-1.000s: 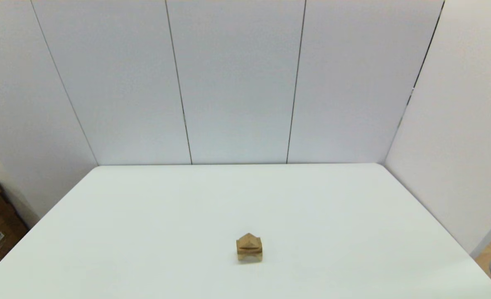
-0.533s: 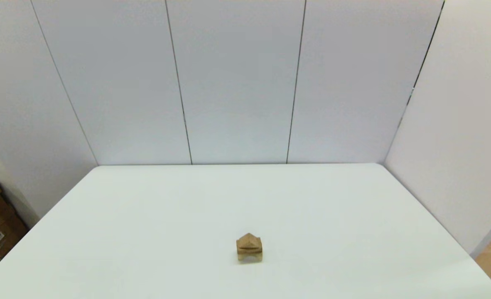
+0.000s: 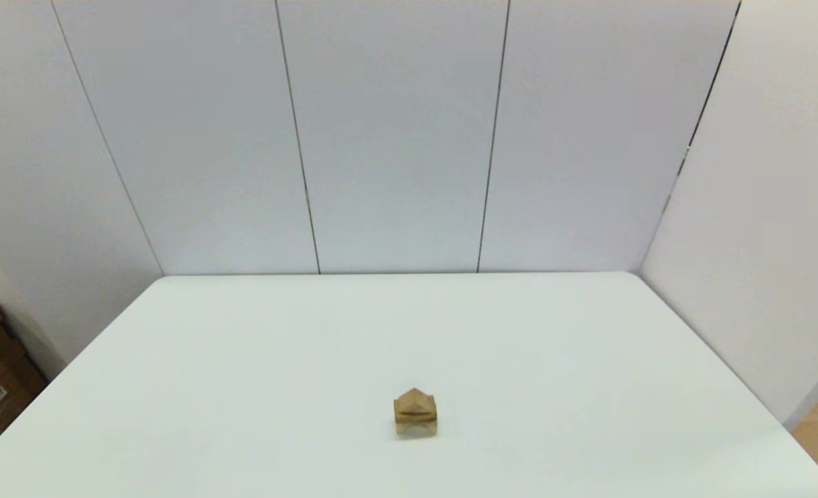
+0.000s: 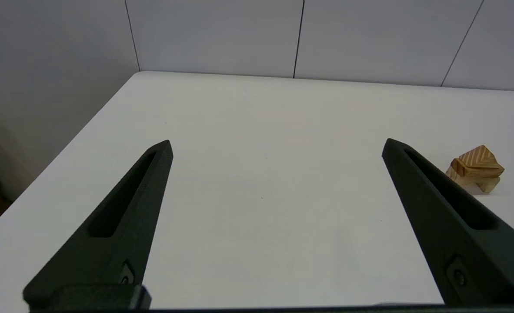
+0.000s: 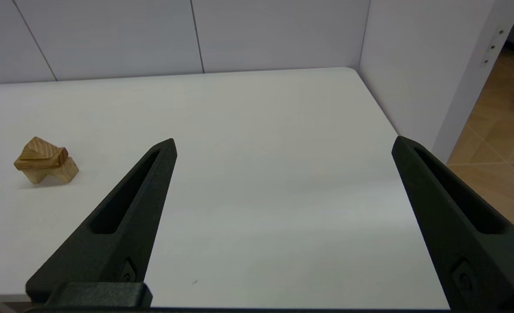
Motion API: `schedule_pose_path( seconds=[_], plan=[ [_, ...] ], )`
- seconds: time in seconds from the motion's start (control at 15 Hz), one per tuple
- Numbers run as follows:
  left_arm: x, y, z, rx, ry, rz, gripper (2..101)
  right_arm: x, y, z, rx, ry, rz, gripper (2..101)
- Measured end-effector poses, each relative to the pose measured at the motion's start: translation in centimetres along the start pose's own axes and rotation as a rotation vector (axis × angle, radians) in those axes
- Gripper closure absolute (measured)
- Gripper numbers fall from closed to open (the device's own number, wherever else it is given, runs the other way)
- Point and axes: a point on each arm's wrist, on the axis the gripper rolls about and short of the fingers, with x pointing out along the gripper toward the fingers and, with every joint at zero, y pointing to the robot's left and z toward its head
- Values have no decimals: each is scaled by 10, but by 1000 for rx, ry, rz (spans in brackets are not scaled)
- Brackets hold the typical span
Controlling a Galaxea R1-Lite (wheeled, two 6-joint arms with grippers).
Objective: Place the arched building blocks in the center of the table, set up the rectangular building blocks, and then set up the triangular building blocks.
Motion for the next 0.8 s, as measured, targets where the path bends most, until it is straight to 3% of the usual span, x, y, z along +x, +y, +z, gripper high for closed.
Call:
schedule_pose_path(
  seconds=[0.8],
  plan=[
    [0, 0, 0, -2, 0, 1, 54, 0, 0, 0, 0, 0, 0, 43]
  ],
)
